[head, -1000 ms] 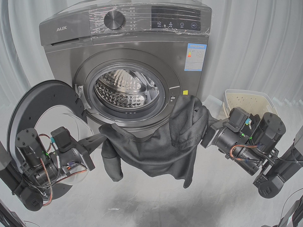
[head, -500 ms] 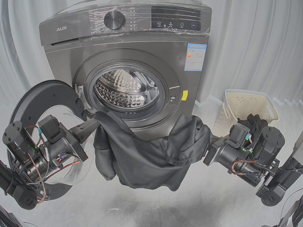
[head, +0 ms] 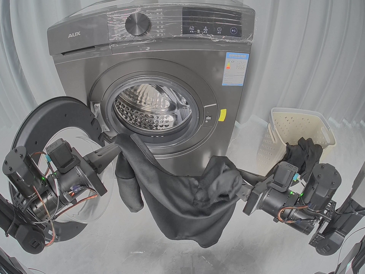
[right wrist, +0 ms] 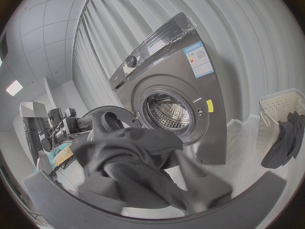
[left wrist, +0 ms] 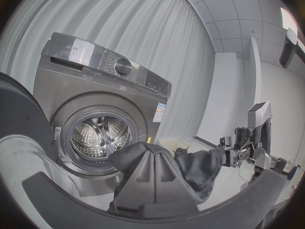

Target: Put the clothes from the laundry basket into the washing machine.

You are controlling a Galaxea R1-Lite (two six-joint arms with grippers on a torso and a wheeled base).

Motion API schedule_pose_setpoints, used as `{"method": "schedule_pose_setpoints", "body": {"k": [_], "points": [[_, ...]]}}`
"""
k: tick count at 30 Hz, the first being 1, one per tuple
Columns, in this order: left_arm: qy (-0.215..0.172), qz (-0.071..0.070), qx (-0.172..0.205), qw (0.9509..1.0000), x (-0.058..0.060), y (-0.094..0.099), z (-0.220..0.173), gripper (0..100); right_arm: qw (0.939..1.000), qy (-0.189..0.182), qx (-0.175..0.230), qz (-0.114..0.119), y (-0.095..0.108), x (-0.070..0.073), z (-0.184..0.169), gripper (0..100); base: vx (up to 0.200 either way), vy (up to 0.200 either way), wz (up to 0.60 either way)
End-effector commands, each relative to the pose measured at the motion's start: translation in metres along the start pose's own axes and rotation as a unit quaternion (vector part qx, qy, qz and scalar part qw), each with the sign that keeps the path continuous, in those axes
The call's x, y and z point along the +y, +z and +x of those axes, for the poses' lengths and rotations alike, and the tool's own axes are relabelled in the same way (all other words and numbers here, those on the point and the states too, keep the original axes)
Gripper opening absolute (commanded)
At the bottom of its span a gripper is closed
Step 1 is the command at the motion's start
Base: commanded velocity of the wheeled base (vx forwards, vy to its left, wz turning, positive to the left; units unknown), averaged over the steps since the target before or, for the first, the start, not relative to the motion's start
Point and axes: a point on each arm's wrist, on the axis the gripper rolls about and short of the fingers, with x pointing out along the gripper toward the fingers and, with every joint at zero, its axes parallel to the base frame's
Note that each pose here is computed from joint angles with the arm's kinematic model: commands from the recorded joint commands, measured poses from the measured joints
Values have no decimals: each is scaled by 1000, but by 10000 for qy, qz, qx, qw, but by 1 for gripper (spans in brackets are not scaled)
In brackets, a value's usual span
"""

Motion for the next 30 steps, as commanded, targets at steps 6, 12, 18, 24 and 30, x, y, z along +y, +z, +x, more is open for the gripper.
{"method": "schedule_pose_setpoints", "body": {"k": [6,12,18,24,30], "points": [[-101,-10,-14,9999,-4,0,3,0,9998,32,170,-22,-7,2,-4,100,0,0,0],[-209,-21,-24,9998,-9,0,5,0,9993,-70,371,-32,-16,-2,-4,100,0,0,0],[-247,-28,-20,9997,-10,0,6,0,9992,-24,401,-15,-20,-3,3,100,0,0,0],[-209,-32,27,9998,-9,-2,4,0,9994,180,-282,-3,10,7,13,100,0,0,0],[-196,-25,11,9998,-9,-1,4,0,9972,317,-673,0,29,13,12,100,0,0,0]]}}
